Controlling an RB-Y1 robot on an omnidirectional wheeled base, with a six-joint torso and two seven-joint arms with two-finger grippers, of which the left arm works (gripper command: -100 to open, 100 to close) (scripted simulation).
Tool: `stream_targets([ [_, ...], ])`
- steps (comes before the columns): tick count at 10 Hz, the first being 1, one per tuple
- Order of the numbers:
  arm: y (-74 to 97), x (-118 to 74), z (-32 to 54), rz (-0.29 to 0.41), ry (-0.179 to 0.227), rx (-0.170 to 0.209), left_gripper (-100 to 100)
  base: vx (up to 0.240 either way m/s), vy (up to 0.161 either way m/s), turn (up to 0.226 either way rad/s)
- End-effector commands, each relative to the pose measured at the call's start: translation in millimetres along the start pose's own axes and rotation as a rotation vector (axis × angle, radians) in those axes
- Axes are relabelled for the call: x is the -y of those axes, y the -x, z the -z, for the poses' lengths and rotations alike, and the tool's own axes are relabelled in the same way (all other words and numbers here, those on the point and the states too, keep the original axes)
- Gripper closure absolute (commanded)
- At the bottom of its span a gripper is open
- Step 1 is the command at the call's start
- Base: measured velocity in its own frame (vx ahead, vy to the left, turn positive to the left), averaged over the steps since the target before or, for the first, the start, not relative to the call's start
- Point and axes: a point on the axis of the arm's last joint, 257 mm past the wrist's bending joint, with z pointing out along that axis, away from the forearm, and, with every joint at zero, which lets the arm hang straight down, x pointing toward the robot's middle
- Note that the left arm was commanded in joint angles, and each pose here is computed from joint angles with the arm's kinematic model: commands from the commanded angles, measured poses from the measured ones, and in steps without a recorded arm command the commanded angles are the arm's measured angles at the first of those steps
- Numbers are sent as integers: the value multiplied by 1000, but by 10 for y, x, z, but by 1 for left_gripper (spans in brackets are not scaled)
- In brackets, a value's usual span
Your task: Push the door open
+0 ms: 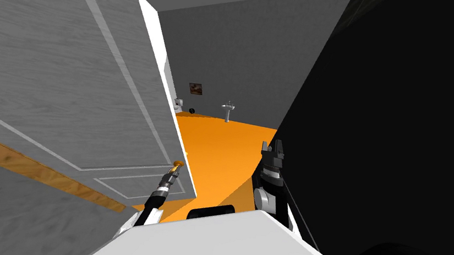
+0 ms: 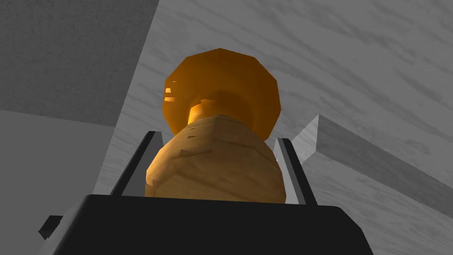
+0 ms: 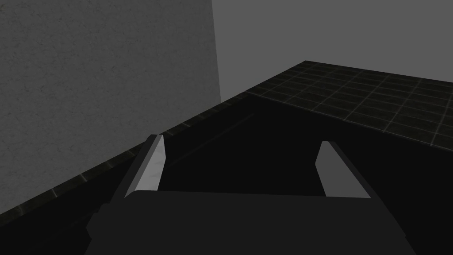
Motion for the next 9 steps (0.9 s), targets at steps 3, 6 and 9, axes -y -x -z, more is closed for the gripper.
stream_targets([
  [3,77,-16,-33,130,13,29,100,47,2,-8],
  [6,103,-29,-43,227,25,48,100,43,8,-11],
  [9,117,-36,-47,297,30,58,100,42,4,-9],
])
